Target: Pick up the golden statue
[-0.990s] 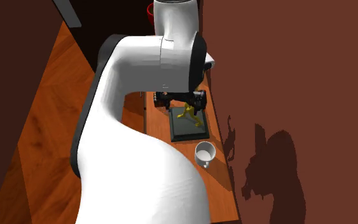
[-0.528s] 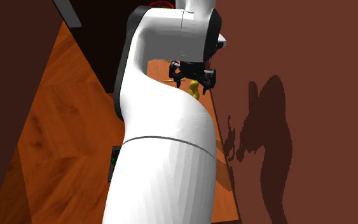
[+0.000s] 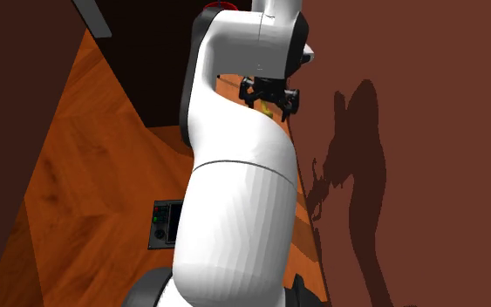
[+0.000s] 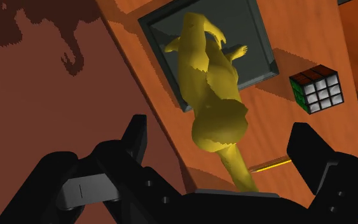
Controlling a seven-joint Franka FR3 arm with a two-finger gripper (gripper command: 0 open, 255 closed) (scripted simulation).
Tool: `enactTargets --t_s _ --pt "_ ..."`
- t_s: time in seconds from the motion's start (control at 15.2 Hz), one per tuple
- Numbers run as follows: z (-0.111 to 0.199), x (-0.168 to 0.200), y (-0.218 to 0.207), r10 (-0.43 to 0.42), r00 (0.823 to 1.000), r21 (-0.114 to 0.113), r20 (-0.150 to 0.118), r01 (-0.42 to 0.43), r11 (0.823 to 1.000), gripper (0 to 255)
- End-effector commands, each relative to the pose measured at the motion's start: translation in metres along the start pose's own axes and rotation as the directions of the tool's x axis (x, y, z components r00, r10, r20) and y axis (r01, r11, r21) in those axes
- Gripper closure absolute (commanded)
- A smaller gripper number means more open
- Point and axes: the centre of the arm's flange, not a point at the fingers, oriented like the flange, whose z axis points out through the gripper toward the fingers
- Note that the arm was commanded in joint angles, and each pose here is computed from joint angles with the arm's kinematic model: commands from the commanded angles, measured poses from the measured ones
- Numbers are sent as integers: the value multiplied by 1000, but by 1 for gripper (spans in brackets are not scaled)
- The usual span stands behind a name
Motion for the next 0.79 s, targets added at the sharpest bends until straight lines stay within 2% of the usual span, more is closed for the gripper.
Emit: enactTargets --t_s 0.0,0.2,0.26,0.73 --pt "11 0 -1 0 1000 0 -1 0 1000 0" --pt "19 0 -1 0 1000 0 -1 0 1000 0" --pt "19 1 -2 0 1000 0 -1 0 1000 255" --pt "19 1 -1 0 1000 0 -1 0 1000 255"
